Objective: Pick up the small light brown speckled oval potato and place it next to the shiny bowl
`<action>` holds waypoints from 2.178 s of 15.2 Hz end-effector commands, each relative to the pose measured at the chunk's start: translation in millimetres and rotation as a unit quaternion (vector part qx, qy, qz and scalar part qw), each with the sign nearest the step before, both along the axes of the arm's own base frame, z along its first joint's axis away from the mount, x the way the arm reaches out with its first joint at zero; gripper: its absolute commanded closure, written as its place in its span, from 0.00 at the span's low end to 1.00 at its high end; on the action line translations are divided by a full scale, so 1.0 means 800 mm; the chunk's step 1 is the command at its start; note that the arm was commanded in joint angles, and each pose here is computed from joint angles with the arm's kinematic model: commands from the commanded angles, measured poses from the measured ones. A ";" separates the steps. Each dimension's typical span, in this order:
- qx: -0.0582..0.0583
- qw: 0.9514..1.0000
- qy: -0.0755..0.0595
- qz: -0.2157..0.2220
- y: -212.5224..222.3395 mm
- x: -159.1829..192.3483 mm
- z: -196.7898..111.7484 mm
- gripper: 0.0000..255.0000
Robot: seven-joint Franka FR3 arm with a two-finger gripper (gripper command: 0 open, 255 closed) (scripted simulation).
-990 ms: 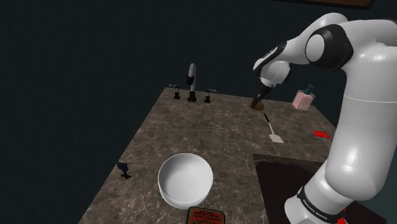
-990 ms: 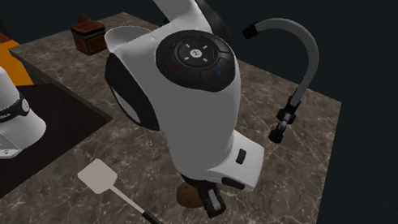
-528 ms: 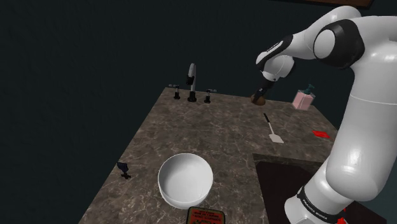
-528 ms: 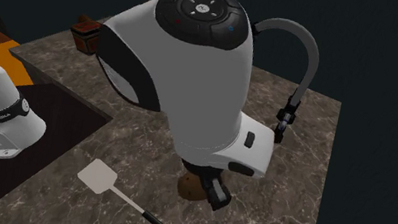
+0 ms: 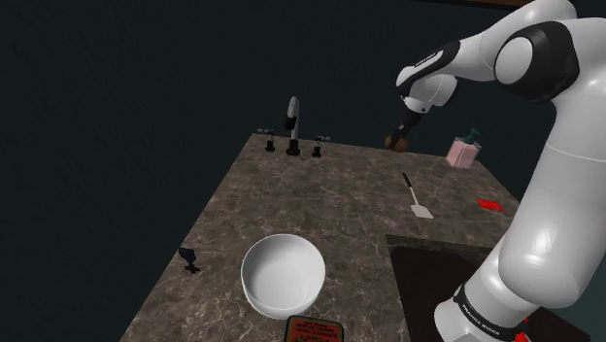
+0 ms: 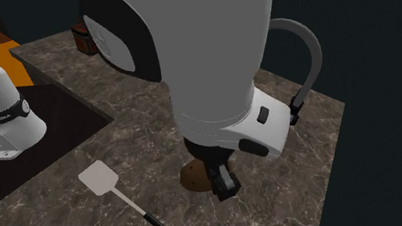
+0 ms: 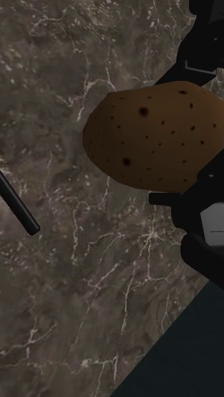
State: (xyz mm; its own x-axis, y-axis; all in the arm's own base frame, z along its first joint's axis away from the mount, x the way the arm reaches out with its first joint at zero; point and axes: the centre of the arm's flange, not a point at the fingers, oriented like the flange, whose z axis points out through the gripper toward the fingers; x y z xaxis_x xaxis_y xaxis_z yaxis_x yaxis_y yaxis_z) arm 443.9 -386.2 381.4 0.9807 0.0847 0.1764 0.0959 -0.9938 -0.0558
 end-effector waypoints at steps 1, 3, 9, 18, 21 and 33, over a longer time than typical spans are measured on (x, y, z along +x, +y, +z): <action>0.000 1.000 0.000 0.000 0.000 0.000 0.013 1.00; 0.000 1.000 0.000 0.000 0.000 0.000 0.026 1.00; 0.000 1.000 0.000 0.000 0.066 -0.009 0.036 1.00; 0.000 1.000 0.000 0.000 0.213 -0.027 0.036 1.00; 0.000 1.000 0.000 0.000 0.262 -0.033 0.036 1.00; 0.000 1.000 0.000 0.000 0.459 -0.057 0.036 1.00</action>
